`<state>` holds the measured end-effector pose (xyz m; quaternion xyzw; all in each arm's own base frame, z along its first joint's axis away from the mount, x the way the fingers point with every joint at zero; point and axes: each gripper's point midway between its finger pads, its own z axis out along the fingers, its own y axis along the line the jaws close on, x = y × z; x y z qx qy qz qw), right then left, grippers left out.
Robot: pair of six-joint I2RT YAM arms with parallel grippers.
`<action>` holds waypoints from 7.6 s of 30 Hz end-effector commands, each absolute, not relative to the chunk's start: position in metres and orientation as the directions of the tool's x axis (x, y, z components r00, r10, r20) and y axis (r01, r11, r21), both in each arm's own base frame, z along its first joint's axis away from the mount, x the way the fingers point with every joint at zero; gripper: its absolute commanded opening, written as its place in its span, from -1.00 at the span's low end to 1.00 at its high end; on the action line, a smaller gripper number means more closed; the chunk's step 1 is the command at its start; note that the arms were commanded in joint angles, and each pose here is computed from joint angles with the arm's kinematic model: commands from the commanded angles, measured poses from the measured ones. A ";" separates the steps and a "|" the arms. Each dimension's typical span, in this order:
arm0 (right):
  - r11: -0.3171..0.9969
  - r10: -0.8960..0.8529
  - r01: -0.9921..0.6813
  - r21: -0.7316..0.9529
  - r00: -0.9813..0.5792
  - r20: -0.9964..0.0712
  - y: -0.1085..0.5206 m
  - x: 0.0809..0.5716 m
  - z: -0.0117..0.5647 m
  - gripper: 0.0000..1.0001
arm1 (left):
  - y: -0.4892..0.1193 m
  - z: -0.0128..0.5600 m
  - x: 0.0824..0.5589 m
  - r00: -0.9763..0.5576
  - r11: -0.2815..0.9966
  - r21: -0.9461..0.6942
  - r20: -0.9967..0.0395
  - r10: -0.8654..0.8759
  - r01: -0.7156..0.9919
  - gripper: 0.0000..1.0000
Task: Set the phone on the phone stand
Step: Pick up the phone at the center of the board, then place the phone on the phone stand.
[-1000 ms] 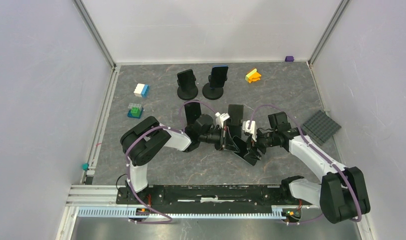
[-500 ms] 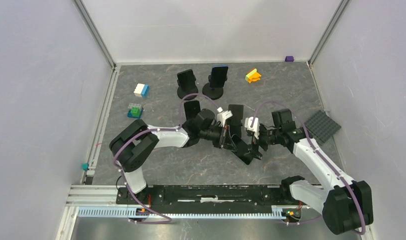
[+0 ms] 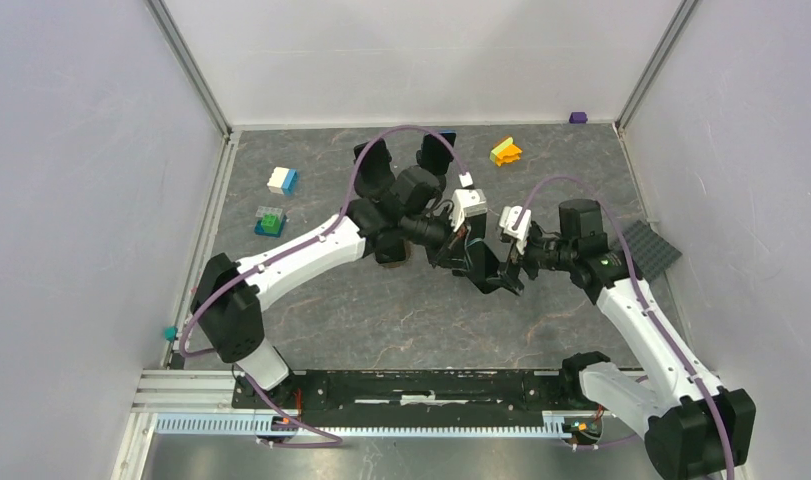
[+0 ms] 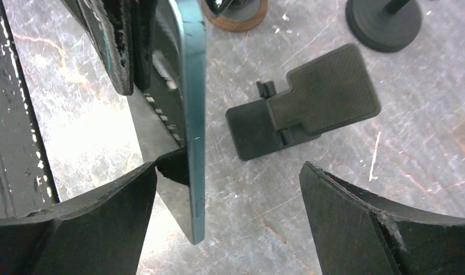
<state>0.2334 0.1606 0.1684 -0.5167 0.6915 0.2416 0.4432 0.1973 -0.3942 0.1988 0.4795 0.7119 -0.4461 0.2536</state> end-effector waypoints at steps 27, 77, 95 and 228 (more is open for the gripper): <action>0.027 -0.243 -0.986 0.162 -0.163 -0.956 0.216 0.219 0.195 0.13 | -0.371 0.225 0.210 0.037 -0.073 -0.008 -0.802 0.596 0.997 -0.96; 0.214 0.198 -0.913 0.347 -0.307 -0.931 0.202 0.325 0.252 -0.99 | -0.310 0.295 0.266 -0.127 0.268 -0.054 -0.956 0.264 0.962 0.99; 0.345 0.106 -0.849 0.401 -0.389 -0.915 0.185 0.358 0.186 -1.00 | -0.312 0.286 0.264 -0.159 0.257 -0.089 -0.951 0.265 0.962 0.99; 0.329 0.074 -0.869 0.370 -0.367 -0.927 0.170 0.351 0.151 -0.15 | -0.321 0.275 0.253 -0.224 0.187 -0.179 -0.939 0.261 0.966 0.99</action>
